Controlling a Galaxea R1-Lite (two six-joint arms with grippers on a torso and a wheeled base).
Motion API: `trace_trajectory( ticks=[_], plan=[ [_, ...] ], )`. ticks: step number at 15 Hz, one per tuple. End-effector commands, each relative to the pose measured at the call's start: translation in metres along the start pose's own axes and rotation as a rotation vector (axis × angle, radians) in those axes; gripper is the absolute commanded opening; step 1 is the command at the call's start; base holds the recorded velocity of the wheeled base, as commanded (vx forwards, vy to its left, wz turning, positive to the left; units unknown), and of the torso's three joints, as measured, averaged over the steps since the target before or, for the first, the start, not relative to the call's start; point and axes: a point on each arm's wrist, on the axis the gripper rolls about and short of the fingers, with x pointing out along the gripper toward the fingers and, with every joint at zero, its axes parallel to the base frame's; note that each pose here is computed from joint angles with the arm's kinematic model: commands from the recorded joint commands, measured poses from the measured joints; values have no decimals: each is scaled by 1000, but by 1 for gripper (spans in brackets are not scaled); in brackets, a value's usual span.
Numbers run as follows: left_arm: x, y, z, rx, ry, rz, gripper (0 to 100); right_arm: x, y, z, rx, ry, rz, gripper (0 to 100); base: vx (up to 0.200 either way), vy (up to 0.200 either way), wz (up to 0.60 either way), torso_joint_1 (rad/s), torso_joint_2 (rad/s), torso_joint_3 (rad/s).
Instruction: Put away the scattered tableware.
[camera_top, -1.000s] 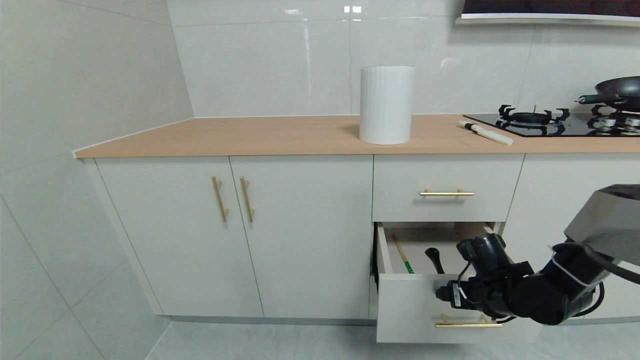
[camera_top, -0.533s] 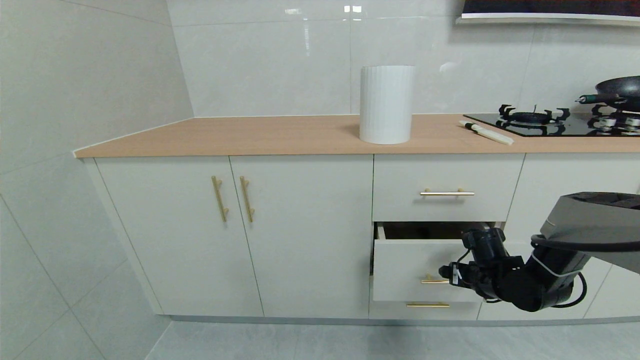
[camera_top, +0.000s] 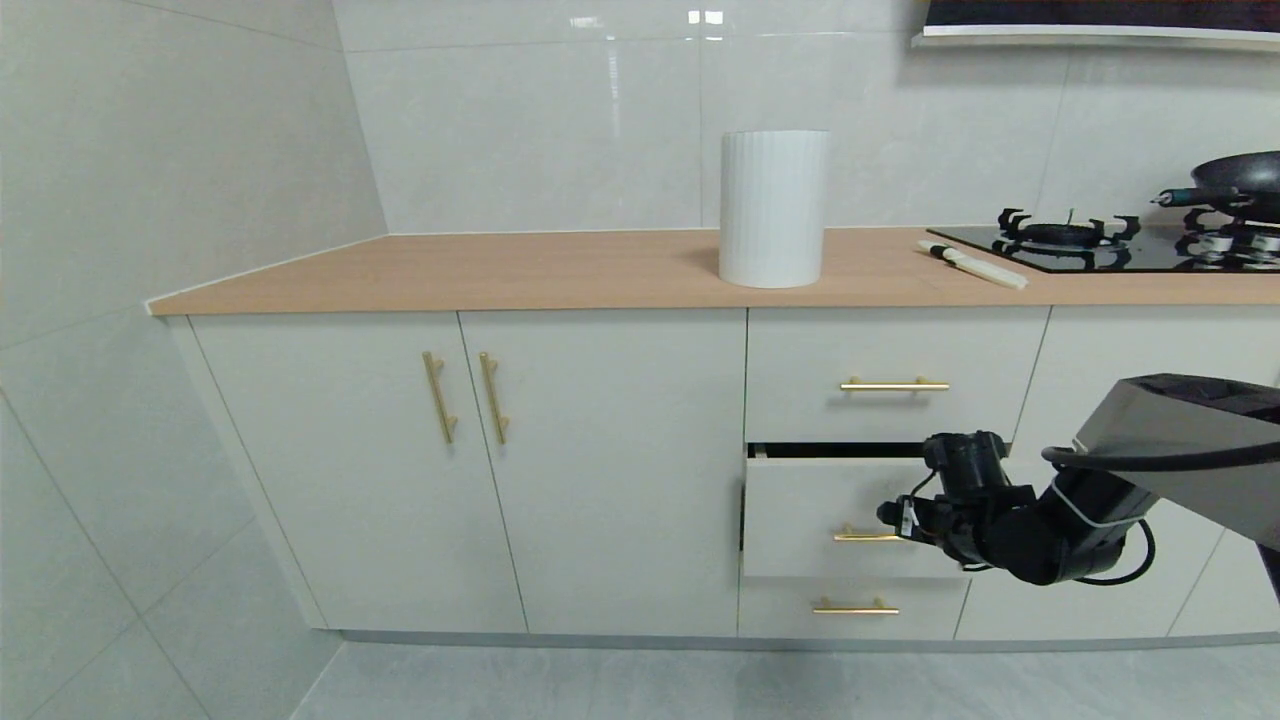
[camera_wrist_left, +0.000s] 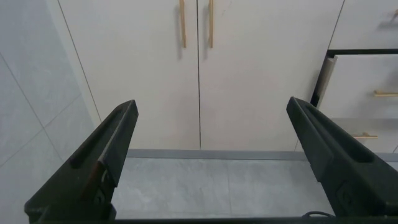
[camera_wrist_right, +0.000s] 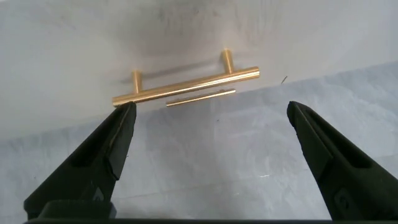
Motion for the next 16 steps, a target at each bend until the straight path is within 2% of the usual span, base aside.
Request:
trace_trajectory(
  ticks=[1, 4, 8, 11, 16],
  plan=[
    [0, 0, 0, 0, 0, 1, 100, 12, 8, 17, 5, -18, 6, 100, 0, 0, 0, 0, 0, 0],
    [0, 0, 0, 0, 0, 1, 100, 28, 13, 30, 18, -41, 9, 100, 0, 0, 0, 0, 0, 0],
    [0, 0, 0, 0, 0, 1, 100, 46, 6, 23, 37, -34, -7, 100, 0, 0, 0, 0, 0, 0],
    [0, 0, 0, 0, 0, 1, 100, 54, -4, 28, 64, -68, -16, 100, 0, 0, 0, 0, 0, 0],
    [0, 0, 0, 0, 0, 1, 100, 62, -5, 34, 123, -94, -14, 100, 0, 0, 0, 0, 0, 0]
  ],
)
